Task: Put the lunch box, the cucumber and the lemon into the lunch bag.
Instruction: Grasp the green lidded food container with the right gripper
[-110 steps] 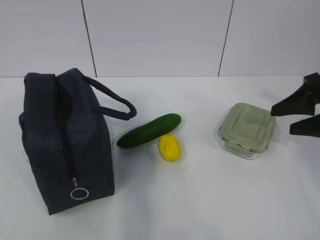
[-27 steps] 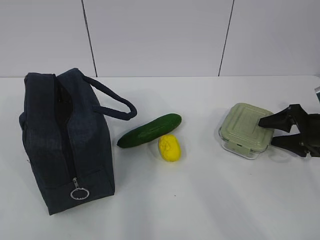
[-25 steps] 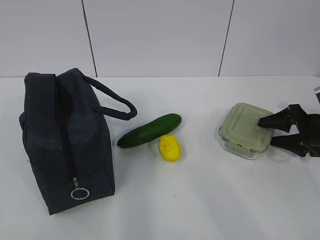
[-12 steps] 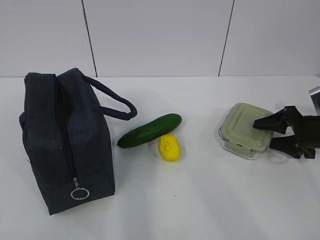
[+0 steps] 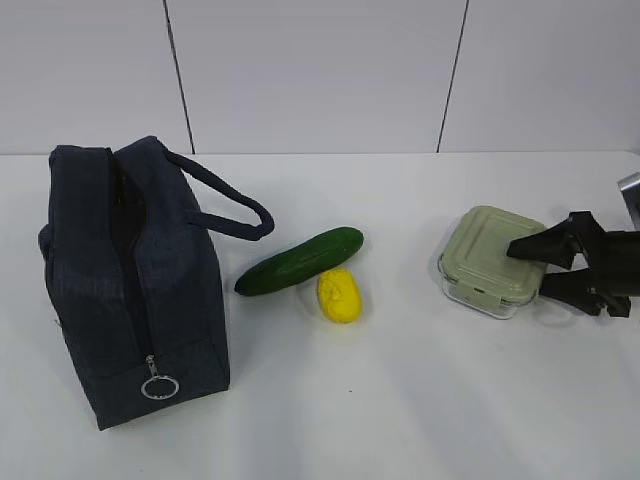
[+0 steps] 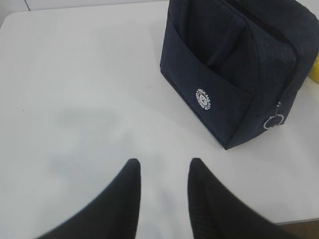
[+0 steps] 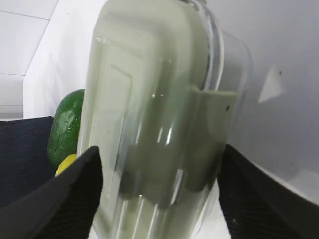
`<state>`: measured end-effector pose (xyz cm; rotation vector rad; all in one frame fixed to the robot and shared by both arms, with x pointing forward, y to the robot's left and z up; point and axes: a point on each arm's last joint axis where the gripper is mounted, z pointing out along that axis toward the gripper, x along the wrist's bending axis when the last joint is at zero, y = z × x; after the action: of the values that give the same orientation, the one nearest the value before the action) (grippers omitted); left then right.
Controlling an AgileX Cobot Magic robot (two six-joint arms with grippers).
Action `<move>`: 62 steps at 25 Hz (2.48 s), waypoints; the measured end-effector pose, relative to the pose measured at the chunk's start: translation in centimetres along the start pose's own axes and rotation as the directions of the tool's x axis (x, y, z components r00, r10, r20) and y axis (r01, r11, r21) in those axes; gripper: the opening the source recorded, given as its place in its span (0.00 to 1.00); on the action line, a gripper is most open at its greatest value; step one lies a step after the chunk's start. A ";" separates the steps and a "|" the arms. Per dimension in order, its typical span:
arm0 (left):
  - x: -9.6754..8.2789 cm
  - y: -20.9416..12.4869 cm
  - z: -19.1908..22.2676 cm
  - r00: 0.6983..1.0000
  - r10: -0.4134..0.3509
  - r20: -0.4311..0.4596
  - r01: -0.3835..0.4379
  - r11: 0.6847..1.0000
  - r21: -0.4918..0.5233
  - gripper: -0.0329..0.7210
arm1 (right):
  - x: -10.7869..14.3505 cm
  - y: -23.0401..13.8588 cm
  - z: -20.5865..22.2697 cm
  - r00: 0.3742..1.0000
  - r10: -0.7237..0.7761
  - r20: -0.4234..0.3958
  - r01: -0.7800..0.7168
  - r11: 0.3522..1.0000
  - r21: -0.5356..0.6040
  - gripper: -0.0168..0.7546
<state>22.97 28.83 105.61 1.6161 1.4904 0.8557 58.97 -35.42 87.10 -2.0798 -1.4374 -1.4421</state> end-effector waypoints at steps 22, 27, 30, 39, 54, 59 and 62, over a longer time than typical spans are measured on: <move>0.0 0.0 0.0 1.000 0.000 0.000 0.000 1.000 0.000 0.36 | -0.1 0.0 0.0 1.000 0.002 0.009 -0.002 1.000 -0.005 0.62; 0.0 0.0 0.0 1.000 0.000 0.000 0.000 1.000 0.000 0.36 | -0.1 0.1 0.0 1.000 0.004 0.009 -0.004 1.000 -0.008 0.61; 0.0 0.0 0.0 1.000 0.000 0.000 0.000 1.000 0.000 0.36 | -0.1 0.1 0.0 1.000 0.005 0.009 -0.005 1.000 -0.009 0.59; 0.0 0.0 0.0 1.000 0.000 0.000 0.000 1.000 0.000 0.36 | -0.1 0.1 0.0 1.000 0.007 0.006 -0.007 1.000 -0.013 0.55; 0.0 0.0 0.0 1.000 0.000 0.000 0.000 1.000 0.000 0.36 | 0.0 0.1 0.0 1.000 0.004 0.004 -0.004 1.000 -0.012 0.55; 0.0 0.0 0.0 1.000 0.000 0.000 0.000 1.000 0.000 0.36 | 0.0 0.1 0.0 1.000 0.001 0.003 -0.001 1.000 -0.012 0.54; 0.0 0.0 0.0 1.000 0.000 0.000 0.000 1.000 0.000 0.36 | 0.0 0.1 0.0 1.000 0.001 0.003 -0.001 1.000 -0.012 0.54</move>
<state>22.97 28.83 105.61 1.6161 1.4904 0.8557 59.07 -35.50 87.13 -2.0897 -1.4320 -1.4514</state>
